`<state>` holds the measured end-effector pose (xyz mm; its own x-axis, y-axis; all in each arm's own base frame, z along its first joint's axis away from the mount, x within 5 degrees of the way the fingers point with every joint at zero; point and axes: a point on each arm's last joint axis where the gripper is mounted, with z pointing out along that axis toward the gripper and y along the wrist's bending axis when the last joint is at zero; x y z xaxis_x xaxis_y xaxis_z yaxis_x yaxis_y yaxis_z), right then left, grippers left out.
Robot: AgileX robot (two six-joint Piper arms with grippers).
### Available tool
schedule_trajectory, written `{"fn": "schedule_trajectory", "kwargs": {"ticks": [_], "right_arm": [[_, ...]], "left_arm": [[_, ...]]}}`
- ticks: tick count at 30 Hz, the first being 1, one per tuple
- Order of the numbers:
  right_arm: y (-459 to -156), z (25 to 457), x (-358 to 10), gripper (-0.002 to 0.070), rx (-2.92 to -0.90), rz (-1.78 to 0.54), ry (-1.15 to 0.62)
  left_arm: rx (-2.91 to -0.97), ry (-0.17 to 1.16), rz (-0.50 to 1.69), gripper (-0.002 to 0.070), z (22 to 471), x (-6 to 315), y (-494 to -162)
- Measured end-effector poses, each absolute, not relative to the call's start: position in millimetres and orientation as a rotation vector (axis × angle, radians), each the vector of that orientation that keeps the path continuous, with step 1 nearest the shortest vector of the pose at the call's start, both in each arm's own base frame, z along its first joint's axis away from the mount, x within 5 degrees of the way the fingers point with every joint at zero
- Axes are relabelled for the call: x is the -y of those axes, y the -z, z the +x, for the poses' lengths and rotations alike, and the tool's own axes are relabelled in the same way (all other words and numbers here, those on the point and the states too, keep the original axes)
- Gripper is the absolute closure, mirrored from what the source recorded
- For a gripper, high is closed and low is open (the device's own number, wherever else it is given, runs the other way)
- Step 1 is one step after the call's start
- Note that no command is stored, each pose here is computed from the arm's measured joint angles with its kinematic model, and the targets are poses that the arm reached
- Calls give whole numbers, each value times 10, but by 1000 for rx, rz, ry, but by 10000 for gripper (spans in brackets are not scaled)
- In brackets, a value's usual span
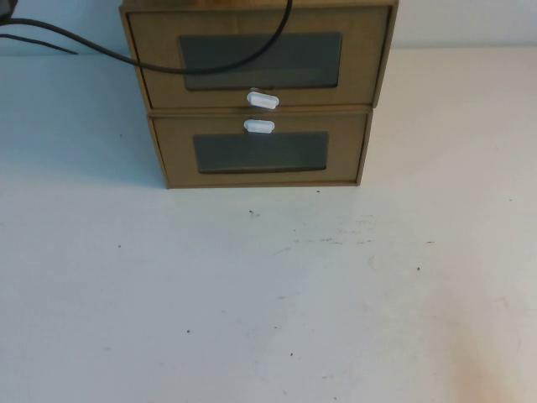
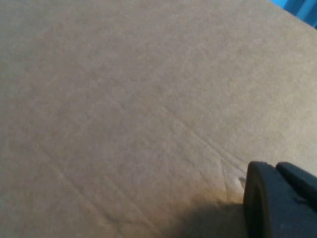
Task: Open the shoe box
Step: 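Pull the top drawer of the cardboard box fully open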
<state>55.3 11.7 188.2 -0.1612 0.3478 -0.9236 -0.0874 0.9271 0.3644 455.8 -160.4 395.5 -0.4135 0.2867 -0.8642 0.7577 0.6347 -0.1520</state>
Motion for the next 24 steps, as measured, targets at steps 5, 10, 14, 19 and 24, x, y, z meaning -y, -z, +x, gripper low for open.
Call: {"fn": "schedule_trajectory", "kwargs": {"ticks": [5,10,14,19,24], "right_arm": [[-1981,563,-91,691,-1557,411,-575],[-2016,565,-67,691,-1495,509,-652],[-2075,547,-117,691,-1519,500,-719],[-2428,589,-220,691,-1633,412,-763],[-2698,725,-334,691,-1820,228,-731]], "left_arm": [[-1986,685,819,679,4554,1604,-3958],[-1987,686,817,679,4554,1604,-3958],[-1995,693,811,679,4551,1605,-3956],[-2004,701,812,679,4543,1606,-3955],[-2008,706,809,679,4538,1606,-3958]]}}
